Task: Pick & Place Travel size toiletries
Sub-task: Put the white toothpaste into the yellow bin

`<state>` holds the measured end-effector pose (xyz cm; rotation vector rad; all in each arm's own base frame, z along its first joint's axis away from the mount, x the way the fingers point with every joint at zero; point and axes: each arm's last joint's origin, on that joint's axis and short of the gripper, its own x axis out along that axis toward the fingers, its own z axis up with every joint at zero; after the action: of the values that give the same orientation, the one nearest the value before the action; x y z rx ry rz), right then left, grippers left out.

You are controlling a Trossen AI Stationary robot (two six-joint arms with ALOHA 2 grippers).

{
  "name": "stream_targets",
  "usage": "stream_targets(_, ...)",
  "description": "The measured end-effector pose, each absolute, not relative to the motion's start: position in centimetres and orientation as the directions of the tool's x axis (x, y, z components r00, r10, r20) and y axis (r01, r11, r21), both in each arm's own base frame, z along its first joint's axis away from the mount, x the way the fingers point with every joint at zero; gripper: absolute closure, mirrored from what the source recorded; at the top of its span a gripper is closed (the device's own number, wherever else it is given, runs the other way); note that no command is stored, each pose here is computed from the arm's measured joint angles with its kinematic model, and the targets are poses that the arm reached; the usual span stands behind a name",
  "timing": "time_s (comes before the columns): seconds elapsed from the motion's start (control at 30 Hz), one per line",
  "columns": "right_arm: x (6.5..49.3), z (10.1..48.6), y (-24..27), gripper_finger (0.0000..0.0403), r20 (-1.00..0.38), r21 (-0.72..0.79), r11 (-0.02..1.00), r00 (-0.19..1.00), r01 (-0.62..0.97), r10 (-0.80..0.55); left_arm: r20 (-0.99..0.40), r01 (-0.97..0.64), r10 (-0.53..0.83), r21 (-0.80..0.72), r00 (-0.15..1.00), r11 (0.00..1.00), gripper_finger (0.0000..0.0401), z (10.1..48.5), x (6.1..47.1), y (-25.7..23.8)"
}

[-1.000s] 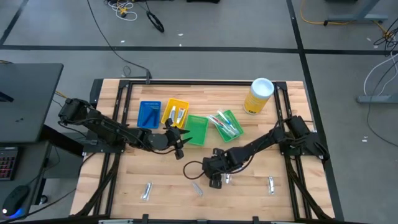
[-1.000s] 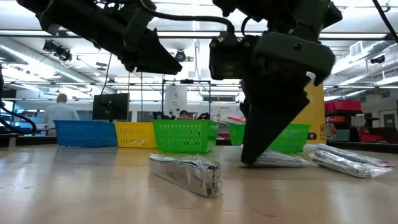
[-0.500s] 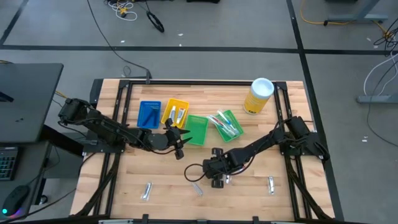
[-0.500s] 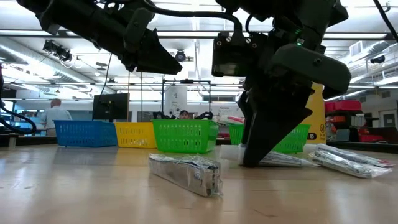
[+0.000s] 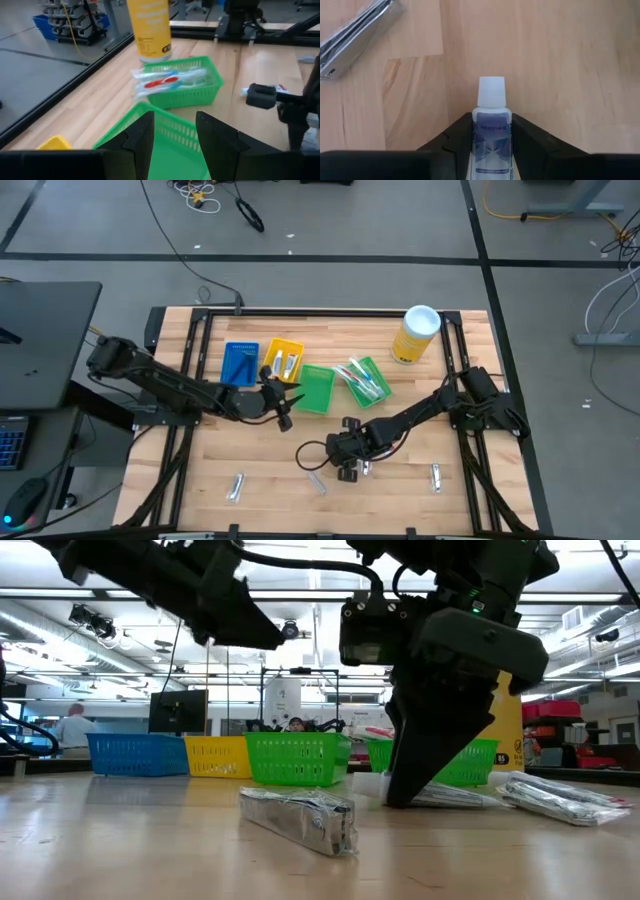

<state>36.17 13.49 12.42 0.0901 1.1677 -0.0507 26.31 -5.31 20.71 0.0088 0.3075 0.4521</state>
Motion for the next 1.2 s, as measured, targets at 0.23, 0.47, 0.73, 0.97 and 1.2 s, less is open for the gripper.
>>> stream_targets(0.23, 36.1, 13.3, 12.9, 0.0272, -0.906, 0.003, 0.995, 0.422, 0.104, -0.042, -0.282, -0.43, 0.427, 0.054, 0.859, 0.901, 0.0248, 23.0, 24.3, -4.8)
stream_targets(0.47, 36.9, 14.1, 11.4, 0.0272, -0.881, -0.003, 0.989, 0.468, 0.151, -0.074, -0.255, -0.43, 0.422, 0.026, 0.87, 0.903, 0.0248, 24.1, 23.6, -4.6)
stream_targets(0.73, 36.7, 18.8, 9.8, 0.0272, -0.788, -0.1, 0.989, 0.598, 0.11, -0.147, -0.255, -0.433, 0.43, 0.046, 0.866, 0.9, 0.0248, 24.1, 23.6, -4.5)
stream_targets(0.97, 33.7, 26.8, 8.9, 0.0272, -0.578, -0.325, 0.924, 0.732, 0.2, -0.361, -0.206, -0.401, 0.385, -0.043, 0.9, 0.915, 0.0248, 24.7, 23.8, -4.7)
stream_targets(1.2, 33.3, 28.7, 9.0, 0.0272, -0.402, -0.58, 0.785, 0.761, 0.218, -0.508, -0.164, -0.374, 0.348, -0.169, 0.923, 0.912, 0.0248, 25.2, 24.1, -4.3)
